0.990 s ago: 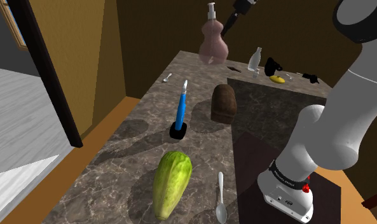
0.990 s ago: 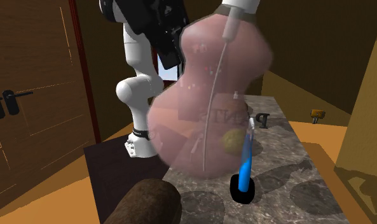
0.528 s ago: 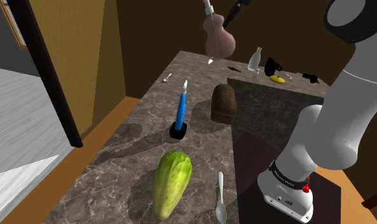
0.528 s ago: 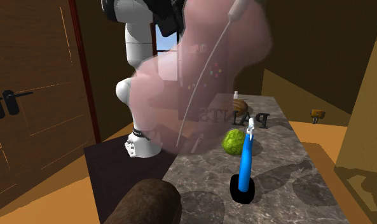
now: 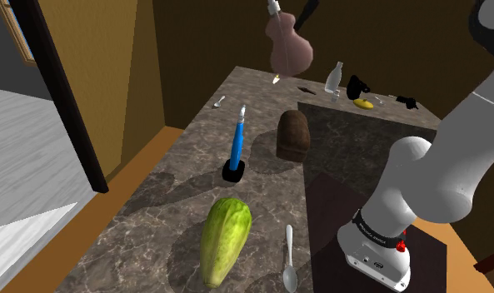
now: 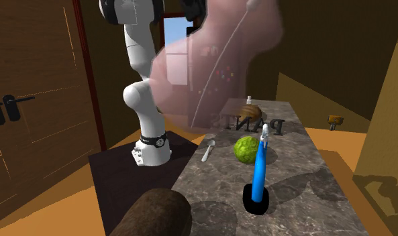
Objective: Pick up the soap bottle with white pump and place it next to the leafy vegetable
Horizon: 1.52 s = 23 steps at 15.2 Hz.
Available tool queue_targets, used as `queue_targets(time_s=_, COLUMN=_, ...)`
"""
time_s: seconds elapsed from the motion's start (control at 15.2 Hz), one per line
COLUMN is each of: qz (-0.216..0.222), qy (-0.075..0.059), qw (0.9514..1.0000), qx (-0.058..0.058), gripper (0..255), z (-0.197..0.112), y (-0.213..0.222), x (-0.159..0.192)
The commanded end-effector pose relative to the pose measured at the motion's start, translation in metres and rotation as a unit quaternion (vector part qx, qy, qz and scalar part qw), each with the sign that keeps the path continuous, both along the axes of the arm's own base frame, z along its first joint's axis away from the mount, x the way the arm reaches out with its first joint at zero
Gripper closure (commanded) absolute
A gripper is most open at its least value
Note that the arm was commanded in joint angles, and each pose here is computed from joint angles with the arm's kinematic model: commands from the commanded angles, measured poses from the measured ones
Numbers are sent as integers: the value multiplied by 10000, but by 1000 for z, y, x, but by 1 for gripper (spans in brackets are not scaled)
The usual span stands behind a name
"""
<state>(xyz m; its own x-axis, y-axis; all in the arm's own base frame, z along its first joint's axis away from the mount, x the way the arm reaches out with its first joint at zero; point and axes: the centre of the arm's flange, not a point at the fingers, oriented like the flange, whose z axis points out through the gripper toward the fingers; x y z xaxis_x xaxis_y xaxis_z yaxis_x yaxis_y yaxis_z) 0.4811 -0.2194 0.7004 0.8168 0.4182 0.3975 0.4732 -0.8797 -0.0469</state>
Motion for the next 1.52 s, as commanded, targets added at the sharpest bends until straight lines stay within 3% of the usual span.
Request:
queue_targets(time_s=0.0, qz=-1, qy=-13, qw=10000, qx=-19, gripper=255, z=-2, y=27, x=-14)
queue_targets(time_s=1.45, qz=-1, qy=-13, qw=10000, qx=-19, gripper=255, z=-1, y=280, x=-157)
